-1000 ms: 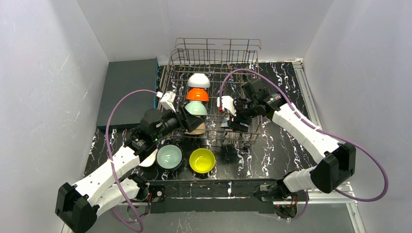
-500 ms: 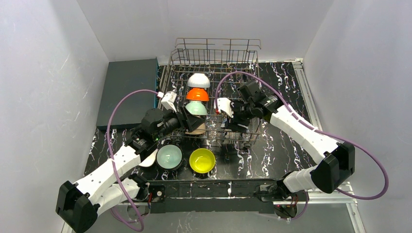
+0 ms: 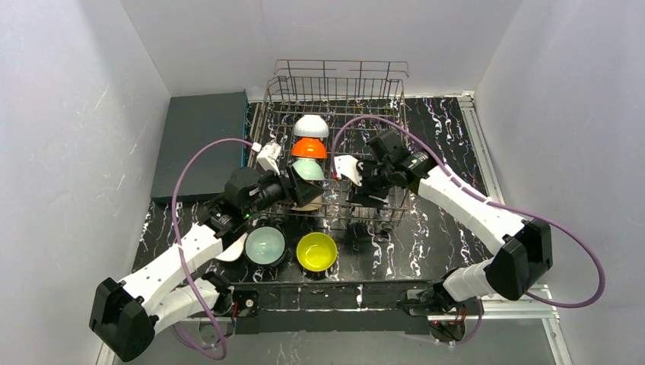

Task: Load the bowls into the dish rack
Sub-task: Place the bowl in the dish rack.

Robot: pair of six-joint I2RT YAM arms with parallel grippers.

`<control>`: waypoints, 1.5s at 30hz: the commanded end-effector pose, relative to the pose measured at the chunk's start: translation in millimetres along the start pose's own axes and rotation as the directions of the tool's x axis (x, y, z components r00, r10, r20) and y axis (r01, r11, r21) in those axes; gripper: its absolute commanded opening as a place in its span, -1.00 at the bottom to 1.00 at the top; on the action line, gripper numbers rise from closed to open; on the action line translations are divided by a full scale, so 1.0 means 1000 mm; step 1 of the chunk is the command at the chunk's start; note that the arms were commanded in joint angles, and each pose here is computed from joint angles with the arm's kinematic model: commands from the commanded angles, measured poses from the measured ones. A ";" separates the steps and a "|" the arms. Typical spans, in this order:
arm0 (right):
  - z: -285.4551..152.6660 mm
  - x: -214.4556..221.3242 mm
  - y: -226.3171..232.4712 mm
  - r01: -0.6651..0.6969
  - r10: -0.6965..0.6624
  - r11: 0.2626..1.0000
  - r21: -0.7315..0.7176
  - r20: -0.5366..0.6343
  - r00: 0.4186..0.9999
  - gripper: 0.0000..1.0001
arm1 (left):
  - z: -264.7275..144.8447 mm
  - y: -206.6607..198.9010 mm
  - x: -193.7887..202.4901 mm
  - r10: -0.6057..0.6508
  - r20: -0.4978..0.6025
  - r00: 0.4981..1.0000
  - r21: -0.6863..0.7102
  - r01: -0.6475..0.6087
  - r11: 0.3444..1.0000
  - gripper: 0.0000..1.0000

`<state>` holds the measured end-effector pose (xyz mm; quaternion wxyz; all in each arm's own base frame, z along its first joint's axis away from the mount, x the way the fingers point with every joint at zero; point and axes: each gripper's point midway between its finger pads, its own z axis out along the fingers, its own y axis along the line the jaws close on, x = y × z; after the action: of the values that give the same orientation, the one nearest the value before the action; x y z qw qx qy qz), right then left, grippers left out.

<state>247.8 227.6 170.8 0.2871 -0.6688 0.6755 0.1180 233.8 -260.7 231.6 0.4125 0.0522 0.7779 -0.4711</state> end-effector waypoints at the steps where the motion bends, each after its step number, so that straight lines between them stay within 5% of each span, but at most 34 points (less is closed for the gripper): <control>1: 0.015 0.046 0.013 -0.031 0.024 0.999 -0.034 -0.199 0.980 -0.69 | -0.001 -0.017 -0.011 0.013 0.013 1.000 0.048 -0.013 0.999 0.18; 24: 0.035 0.056 0.018 -0.024 0.012 0.999 -0.040 -0.272 0.962 -0.57 | -0.008 -0.019 -0.014 0.016 0.039 0.999 0.051 -0.017 0.999 0.19; 34: 0.011 0.021 -0.002 0.010 0.001 0.997 0.078 -0.144 0.990 0.40 | -0.012 -0.017 -0.017 0.035 0.055 0.998 0.034 -0.037 0.999 0.20; 45: -0.016 -0.003 -0.008 0.031 -0.023 0.991 0.132 -0.059 0.998 0.78 | -0.014 -0.017 -0.018 0.052 0.060 0.997 0.029 -0.053 0.998 0.21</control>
<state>258.4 224.9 173.5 0.3062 -0.6650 0.6795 0.0468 230.7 -257.3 243.1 0.4271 0.0560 0.7672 -0.4752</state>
